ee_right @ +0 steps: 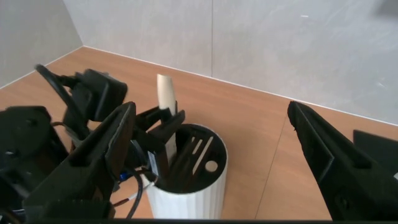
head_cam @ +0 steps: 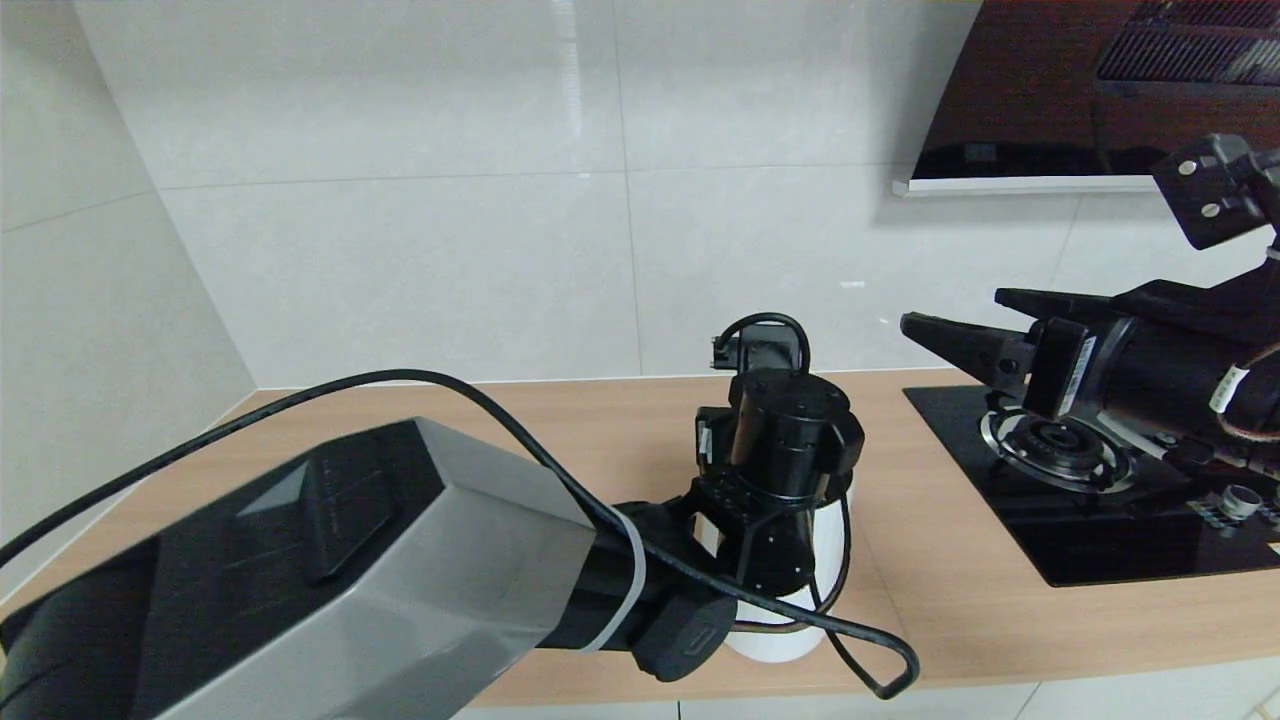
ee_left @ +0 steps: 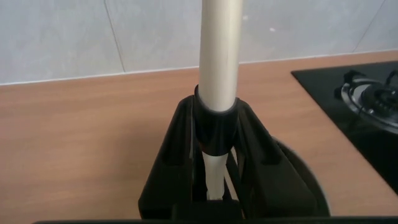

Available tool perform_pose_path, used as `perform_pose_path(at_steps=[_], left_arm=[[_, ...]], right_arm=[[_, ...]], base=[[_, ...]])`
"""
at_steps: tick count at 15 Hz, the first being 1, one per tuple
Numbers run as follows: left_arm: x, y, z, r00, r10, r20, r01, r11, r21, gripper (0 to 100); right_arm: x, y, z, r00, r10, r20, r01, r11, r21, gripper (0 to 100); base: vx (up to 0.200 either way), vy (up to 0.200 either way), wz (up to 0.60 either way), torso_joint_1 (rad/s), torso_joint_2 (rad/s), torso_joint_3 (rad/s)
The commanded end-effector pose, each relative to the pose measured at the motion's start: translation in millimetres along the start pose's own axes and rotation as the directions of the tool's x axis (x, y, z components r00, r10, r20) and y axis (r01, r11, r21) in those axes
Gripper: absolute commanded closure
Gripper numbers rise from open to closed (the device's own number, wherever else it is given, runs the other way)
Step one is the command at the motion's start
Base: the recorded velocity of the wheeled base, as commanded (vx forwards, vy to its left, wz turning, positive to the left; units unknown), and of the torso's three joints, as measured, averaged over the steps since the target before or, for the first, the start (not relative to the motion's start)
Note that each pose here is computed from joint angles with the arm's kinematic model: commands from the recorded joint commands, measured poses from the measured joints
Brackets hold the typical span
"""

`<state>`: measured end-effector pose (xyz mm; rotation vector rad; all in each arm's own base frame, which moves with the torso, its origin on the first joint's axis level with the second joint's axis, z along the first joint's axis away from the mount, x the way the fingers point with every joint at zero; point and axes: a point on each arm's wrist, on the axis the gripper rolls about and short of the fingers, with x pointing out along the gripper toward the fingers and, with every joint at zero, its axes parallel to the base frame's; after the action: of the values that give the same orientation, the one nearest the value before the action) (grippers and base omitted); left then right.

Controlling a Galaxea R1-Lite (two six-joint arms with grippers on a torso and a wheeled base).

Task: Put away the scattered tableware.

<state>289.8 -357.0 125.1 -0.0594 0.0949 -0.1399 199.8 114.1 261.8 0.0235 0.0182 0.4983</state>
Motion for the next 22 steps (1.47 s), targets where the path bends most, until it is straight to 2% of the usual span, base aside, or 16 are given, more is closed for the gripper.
perform_pose_path(at_steps=[1, 4, 5, 14, 15, 16, 18, 19, 20, 21, 22], left_arm=[[0, -1.0, -2.7, 1.000, -0.001, -0.004, 0.001, 1.000, 0.001, 100], [-1, -1.9, -2.1, 1.000, -0.001, -0.002, 0.001, 1.000, 0.000, 100], [-1, -2.3, -2.2, 1.000, 0.002, -0.002, -0.002, 1.000, 0.000, 0], [-6, -4.0, 1.7, 1.000, -0.009, 0.015, 0.009, 1.000, -0.016, 0], [-9, -3.0, 5.1, 1.000, -0.011, 0.019, 0.011, 1.000, -0.020, 0], [-13, -1.0, 11.4, 0.999, -0.021, 0.037, 0.022, 0.999, -0.042, 0], [-29, 9.6, 35.3, 0.992, -0.083, 0.100, 0.093, 0.991, -0.099, 0], [-39, 17.0, 46.3, 0.985, -0.125, 0.116, 0.138, 0.984, -0.110, 0], [-39, 17.0, 46.3, 0.985, -0.125, 0.116, 0.138, 0.984, -0.110, 0], [-61, 37.7, 72.2, 0.969, -0.198, 0.146, 0.217, 0.968, -0.124, 0], [-69, 51.0, 85.0, 0.962, -0.219, 0.164, 0.241, 0.962, -0.131, 0]], right_arm=[[1, 0, -2, 1.000, 0.000, -0.007, 0.000, 1.000, 0.000, 0], [1, 0, -2, 1.000, 0.001, -0.007, -0.001, 1.000, 0.000, 0], [1, 0, -2, 1.000, 0.001, -0.007, -0.001, 1.000, 0.000, 0], [3, 0, -3, 1.000, 0.003, -0.011, -0.003, 1.000, 0.000, 0], [3, 0, -3, 1.000, 0.001, -0.011, -0.001, 1.000, 0.000, 0], [3, 0, -3, 1.000, 0.003, -0.011, -0.003, 1.000, 0.000, 0], [3, 0, -3, 1.000, 0.001, -0.011, -0.001, 1.000, 0.000, 0], [3, 0, -3, 1.000, 0.001, -0.011, -0.001, 1.000, 0.000, 0], [3, 0, -3, 1.000, 0.001, -0.011, -0.001, 1.000, 0.000, 0], [1, 0, -2, 1.000, 0.001, -0.007, -0.001, 1.000, 0.000, 0], [0, 0, -1, 1.000, 0.002, -0.001, -0.002, 1.000, 0.000, 0]], base=[[0.000, 0.000, 0.00, 0.000, 0.00, 0.000], [0.000, 0.000, 0.00, 0.000, 0.00, 0.000], [0.000, 0.000, 0.00, 0.000, 0.00, 0.000], [0.000, 0.000, 0.00, 0.000, 0.00, 0.000], [0.000, 0.000, 0.00, 0.000, 0.00, 0.000], [0.000, 0.000, 0.00, 0.000, 0.00, 0.000], [0.000, 0.000, 0.00, 0.000, 0.00, 0.000], [0.000, 0.000, 0.00, 0.000, 0.00, 0.000], [0.000, 0.000, 0.00, 0.000, 0.00, 0.000], [0.000, 0.000, 0.00, 0.000, 0.00, 0.000], [0.000, 0.000, 0.00, 0.000, 0.00, 0.000]])
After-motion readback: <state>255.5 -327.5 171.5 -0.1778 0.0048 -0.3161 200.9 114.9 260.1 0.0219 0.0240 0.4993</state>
